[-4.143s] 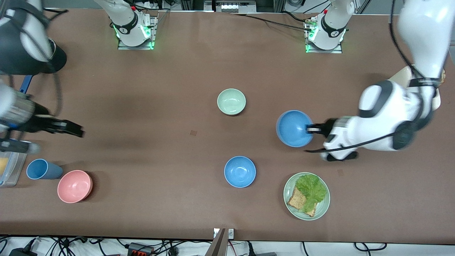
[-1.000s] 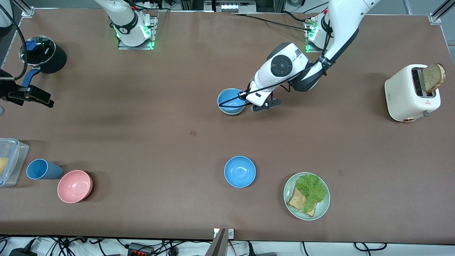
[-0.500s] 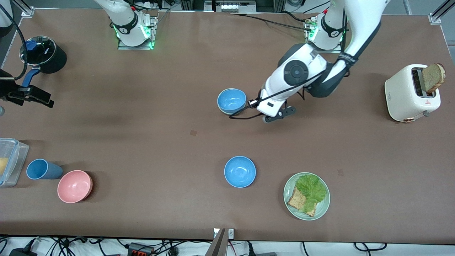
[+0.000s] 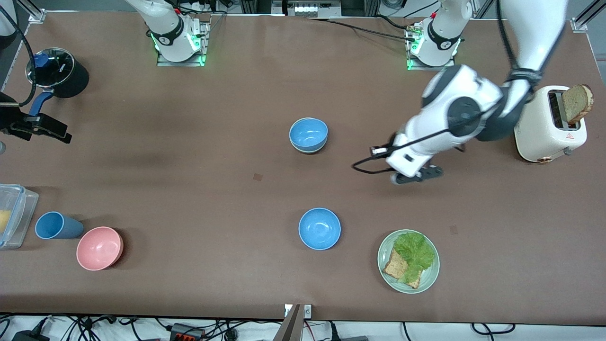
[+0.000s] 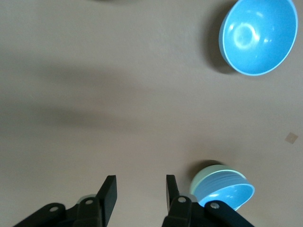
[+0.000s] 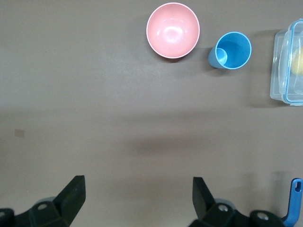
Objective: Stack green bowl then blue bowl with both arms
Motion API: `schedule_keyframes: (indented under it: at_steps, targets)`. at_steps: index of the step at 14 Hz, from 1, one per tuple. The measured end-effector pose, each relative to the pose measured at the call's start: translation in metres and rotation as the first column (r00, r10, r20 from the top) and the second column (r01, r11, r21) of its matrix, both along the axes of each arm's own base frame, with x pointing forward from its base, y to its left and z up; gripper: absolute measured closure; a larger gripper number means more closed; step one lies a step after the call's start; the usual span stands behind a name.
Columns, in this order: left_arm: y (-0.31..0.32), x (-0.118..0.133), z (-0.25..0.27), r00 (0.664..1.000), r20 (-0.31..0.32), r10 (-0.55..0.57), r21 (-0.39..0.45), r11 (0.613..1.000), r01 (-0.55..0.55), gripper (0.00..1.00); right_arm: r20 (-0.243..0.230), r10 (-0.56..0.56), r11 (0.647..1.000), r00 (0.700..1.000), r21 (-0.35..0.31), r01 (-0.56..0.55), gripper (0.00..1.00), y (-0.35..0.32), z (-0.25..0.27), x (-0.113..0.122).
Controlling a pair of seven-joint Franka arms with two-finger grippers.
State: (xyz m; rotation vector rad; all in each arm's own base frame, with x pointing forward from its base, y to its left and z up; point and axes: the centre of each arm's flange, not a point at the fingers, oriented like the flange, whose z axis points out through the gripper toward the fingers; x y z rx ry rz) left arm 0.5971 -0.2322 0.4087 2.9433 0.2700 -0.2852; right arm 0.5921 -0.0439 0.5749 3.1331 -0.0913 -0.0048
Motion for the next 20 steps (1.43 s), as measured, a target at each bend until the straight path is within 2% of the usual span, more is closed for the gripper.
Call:
schedule_keyframes:
  at_steps: [6,8,9,10,13,17,20]
  targets:
    - [0.113,0.035,0.013,0.975,0.049,-0.218,-0.037,0.975,0.22,0.44,0.001,0.0,1.0,1.0,0.0,0.0,0.0,0.0,0.001,0.0]
    - [0.164,0.046,0.011,0.96,0.077,-0.27,-0.019,0.962,0.272,0.28,0.002,0.0,1.0,1.0,0.0,0.0,0.0,0.0,0.001,0.0]
    - [0.187,0.048,0.016,0.949,0.095,-0.3,-0.002,0.953,0.302,0.28,0.002,0.0,1.0,1.0,0.0,0.0,0.0,0.0,0.001,0.0]
    - [0.204,0.048,0.025,0.944,0.107,-0.311,0.026,0.951,0.31,0.24,0.002,0.0,1.0,1.0,0.0,0.0,0.0,0.0,0.001,0.0]
    - [0.234,0.038,0.067,0.95,0.139,-0.278,0.093,0.959,0.267,0.0,0.002,0.0,1.0,1.0,0.0,0.0,0.0,0.0,0.001,0.0]
    - [0.264,0.02,0.109,0.964,0.14,-0.227,0.154,0.966,0.205,0.0,0.003,0.0,1.0,1.0,0.0,0.0,0.0,0.0,0.001,0.0]
    - [0.274,0.014,0.119,0.969,0.144,-0.201,0.154,0.972,0.179,0.0,0.003,0.0,1.0,1.0,0.0,0.0,0.0,0.0,0.001,0.0]
